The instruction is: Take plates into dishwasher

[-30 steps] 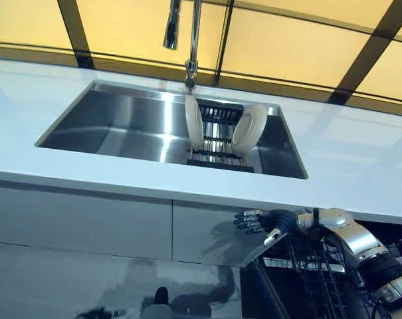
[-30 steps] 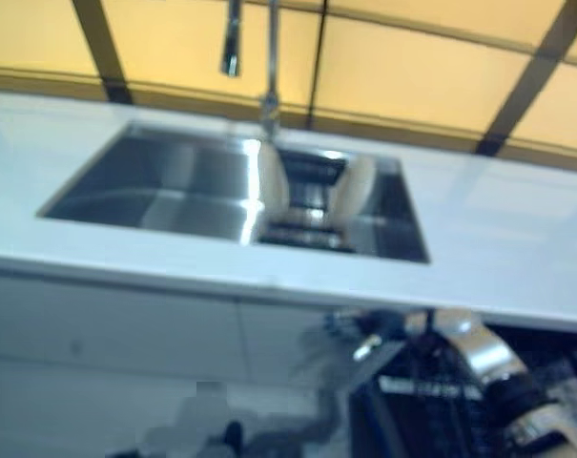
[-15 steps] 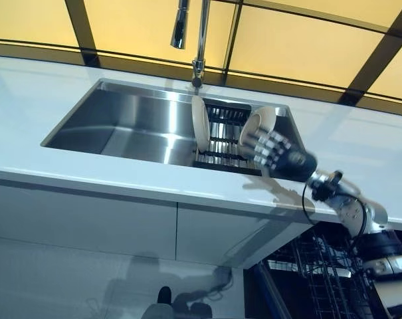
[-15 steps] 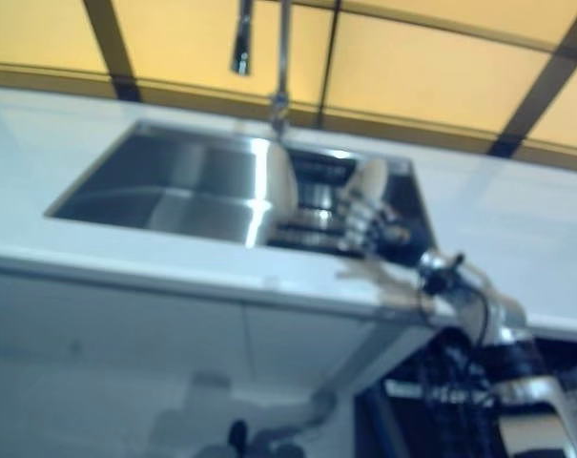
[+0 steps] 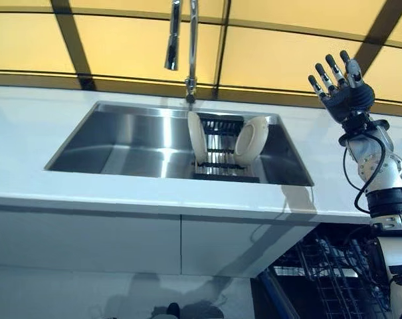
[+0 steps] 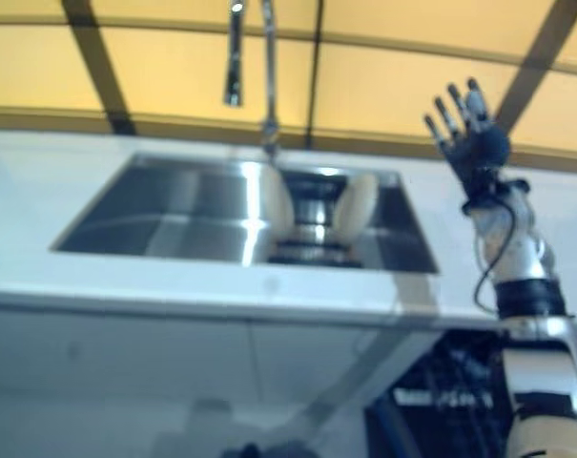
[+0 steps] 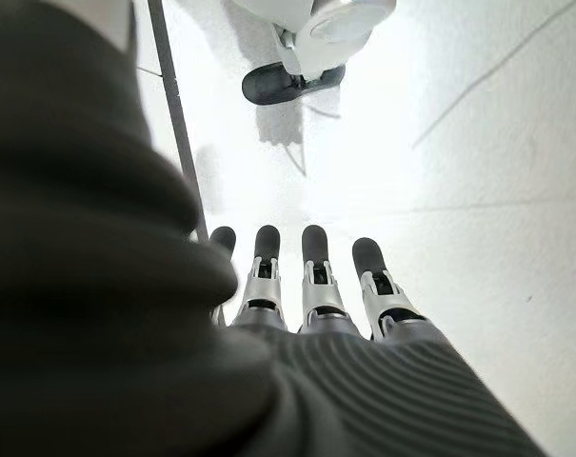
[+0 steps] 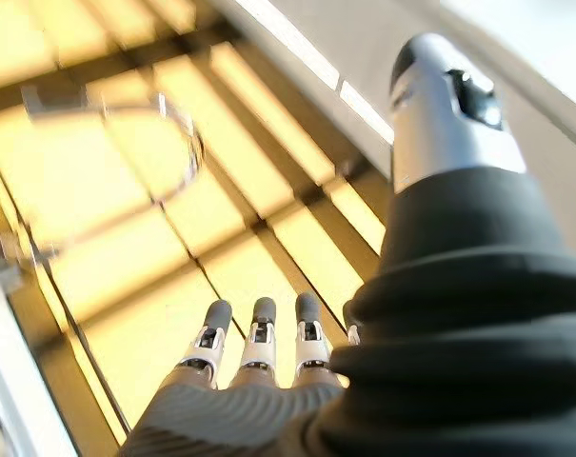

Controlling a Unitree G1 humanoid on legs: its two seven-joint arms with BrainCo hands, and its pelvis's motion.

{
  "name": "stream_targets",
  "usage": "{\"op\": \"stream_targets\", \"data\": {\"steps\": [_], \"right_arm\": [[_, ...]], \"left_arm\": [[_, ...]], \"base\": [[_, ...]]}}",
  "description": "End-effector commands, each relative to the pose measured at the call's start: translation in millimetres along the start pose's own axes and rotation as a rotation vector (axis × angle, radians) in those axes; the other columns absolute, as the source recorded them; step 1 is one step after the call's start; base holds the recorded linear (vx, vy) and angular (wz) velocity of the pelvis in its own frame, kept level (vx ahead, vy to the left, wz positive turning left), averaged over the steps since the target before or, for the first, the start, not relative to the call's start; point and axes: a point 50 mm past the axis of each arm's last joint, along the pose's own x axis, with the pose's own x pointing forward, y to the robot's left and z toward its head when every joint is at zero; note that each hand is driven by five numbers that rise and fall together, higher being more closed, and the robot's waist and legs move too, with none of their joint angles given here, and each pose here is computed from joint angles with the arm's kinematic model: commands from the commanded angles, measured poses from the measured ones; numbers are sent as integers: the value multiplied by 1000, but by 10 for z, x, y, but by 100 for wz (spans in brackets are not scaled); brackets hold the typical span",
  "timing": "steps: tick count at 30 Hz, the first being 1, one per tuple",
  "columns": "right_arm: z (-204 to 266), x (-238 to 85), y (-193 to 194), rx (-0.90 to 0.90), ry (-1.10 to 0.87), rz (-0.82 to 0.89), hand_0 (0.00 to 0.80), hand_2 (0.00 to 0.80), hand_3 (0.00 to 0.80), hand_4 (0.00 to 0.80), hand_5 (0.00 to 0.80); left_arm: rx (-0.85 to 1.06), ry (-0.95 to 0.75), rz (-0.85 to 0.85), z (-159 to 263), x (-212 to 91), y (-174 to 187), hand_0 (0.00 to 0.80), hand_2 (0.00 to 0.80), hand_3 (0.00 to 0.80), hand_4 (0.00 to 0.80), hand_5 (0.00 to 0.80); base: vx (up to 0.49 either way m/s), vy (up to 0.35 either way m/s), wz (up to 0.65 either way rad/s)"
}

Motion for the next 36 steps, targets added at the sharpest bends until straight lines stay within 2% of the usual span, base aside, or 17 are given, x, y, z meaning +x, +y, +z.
{"op": "stream_targets", "data": {"steps": [1, 3, 7, 9, 14, 18, 30, 36], "right_arm": [[595, 145, 51, -255, -84, -117, 0, 0, 0, 0, 0], [593, 138, -7, -312, -35, -166, 0, 0, 0, 0, 0], [496, 147, -7, -358, 109, -159, 0, 0, 0, 0, 0], [375, 176, 60, -432, 221, -135, 0, 0, 0, 0, 0], [255, 227, 106, -593, 357, -137, 0, 0, 0, 0, 0], [248, 298, 183, -675, 394, -153, 0, 0, 0, 0, 0], [268, 503, 565, -680, 345, -126, 0, 0, 0, 0, 0], [237, 513, 562, -703, 369, -128, 0, 0, 0, 0, 0]], "left_arm": [[-73, 12, 94, 121, -2, 250, 0, 0, 0, 0, 0], [-67, 10, 61, 170, 5, 176, 0, 0, 0, 0, 0], [-53, 6, 33, 175, 13, 46, 0, 0, 0, 0, 0], [-52, 12, 24, 151, 13, 15, 0, 0, 0, 0, 0], [-35, 17, 27, 119, 12, -8, 0, 0, 0, 0, 0], [-36, 18, 42, 116, 10, 27, 0, 0, 0, 0, 0], [-43, -20, 87, 244, 2, 205, 0, 0, 0, 0, 0], [-92, -62, 92, 278, 0, 193, 0, 0, 0, 0, 0]], "base": [[51, -131, 1], [48, -79, 16], [42, -25, 13], [33, 34, -20], [42, 34, -2], [34, 22, 5], [-45, -10, 7], [12, 14, 8]]}}
